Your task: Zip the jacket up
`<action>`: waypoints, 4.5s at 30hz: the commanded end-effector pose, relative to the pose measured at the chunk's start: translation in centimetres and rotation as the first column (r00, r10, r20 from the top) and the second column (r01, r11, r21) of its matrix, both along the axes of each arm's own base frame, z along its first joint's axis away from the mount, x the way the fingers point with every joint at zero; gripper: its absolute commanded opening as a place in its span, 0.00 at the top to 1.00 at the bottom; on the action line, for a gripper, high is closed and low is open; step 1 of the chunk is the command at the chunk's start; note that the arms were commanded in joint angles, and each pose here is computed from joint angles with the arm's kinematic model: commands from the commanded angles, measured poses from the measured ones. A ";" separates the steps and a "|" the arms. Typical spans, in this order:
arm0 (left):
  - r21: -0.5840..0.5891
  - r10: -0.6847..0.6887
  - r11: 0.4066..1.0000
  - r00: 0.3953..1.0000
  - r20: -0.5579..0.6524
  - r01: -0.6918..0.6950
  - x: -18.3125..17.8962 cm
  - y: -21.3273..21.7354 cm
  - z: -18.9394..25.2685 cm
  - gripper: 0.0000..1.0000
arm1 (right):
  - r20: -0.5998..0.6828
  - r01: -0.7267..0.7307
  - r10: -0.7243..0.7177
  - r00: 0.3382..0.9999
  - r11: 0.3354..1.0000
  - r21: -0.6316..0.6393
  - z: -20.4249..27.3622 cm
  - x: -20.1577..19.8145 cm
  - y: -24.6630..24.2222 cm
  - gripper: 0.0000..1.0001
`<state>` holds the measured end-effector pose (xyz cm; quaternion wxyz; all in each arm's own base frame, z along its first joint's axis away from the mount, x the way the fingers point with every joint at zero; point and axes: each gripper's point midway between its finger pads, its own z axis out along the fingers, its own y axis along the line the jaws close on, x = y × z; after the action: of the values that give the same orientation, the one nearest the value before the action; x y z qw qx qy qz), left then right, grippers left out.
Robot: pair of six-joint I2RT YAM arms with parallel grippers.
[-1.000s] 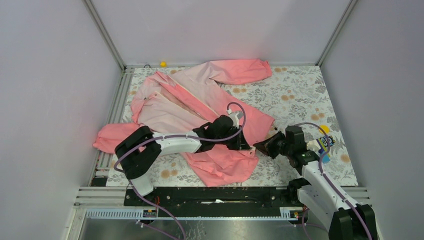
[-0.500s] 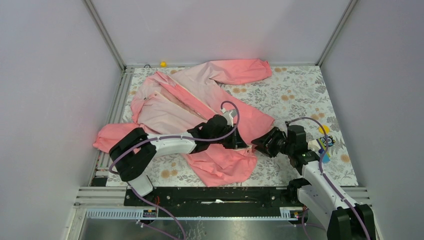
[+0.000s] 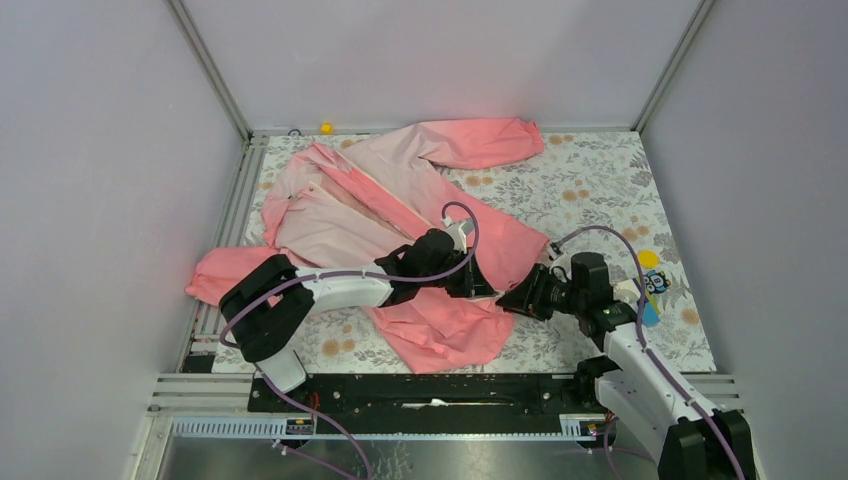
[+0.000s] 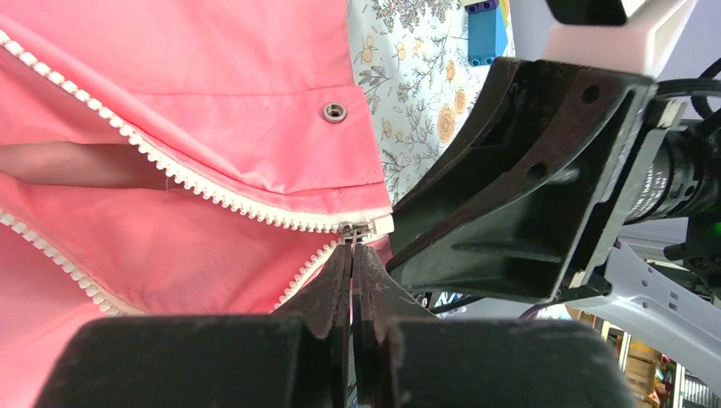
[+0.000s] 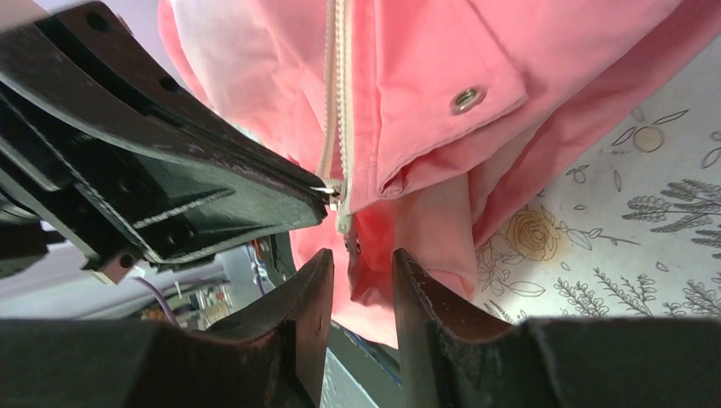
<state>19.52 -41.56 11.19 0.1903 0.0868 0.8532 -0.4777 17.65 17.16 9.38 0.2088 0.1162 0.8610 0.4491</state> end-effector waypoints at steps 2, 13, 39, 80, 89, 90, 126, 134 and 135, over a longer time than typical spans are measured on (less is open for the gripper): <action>-0.066 -0.017 0.998 0.999 0.032 0.019 0.4 -1.2 2.1 1.00 | 0.065 -0.099 0.101 0.993 0.995 -0.026 0.8 0.0 1.4 0.62; -0.057 -0.032 0.998 0.999 0.023 0.033 -0.1 -1.5 1.7 1.00 | 0.095 -0.074 0.081 0.992 0.994 -0.079 0.8 1.6 1.8 0.73; -0.017 0.035 0.999 0.999 0.027 -0.035 0.7 -0.3 -0.1 1.00 | 0.194 0.035 -0.019 0.981 0.996 -0.076 -0.6 1.4 -1.7 1.00; -0.035 -0.010 0.999 1.000 -0.002 0.010 -0.3 -1.6 1.3 1.00 | 0.237 -0.030 0.060 0.970 0.991 -0.129 0.8 2.8 0.5 1.00; 0.039 0.064 0.997 0.998 -0.014 -0.064 0.6 -0.6 -1.1 1.00 | 0.290 0.033 0.002 0.957 0.993 -0.115 2.3 2.7 -0.2 1.00; 0.063 0.080 0.995 0.997 -0.018 -0.078 0.7 -0.2 -1.8 1.00 | 0.305 0.053 -0.020 0.952 0.994 -0.101 2.9 2.8 -0.3 1.00; 0.075 0.032 0.996 0.996 0.085 -0.038 1.0 -1.9 1.6 1.00 | 0.217 0.372 -0.446 0.868 0.875 0.311 7.7 4.5 -3.2 1.00; 0.031 0.154 0.987 0.983 0.103 -0.158 2.2 3.0 2.5 1.00 | 0.264 0.443 -0.461 0.847 0.888 0.126 5.3 3.9 -5.3 1.00; 0.029 0.156 0.987 0.982 0.103 -0.160 2.2 3.3 2.5 1.00 | 0.271 0.425 -0.451 0.851 0.892 0.150 5.6 3.8 -5.0 1.00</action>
<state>20.28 -41.11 13.18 0.2418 0.0753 0.8537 -0.4550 20.05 13.88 12.41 0.3543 0.2499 0.7725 0.4640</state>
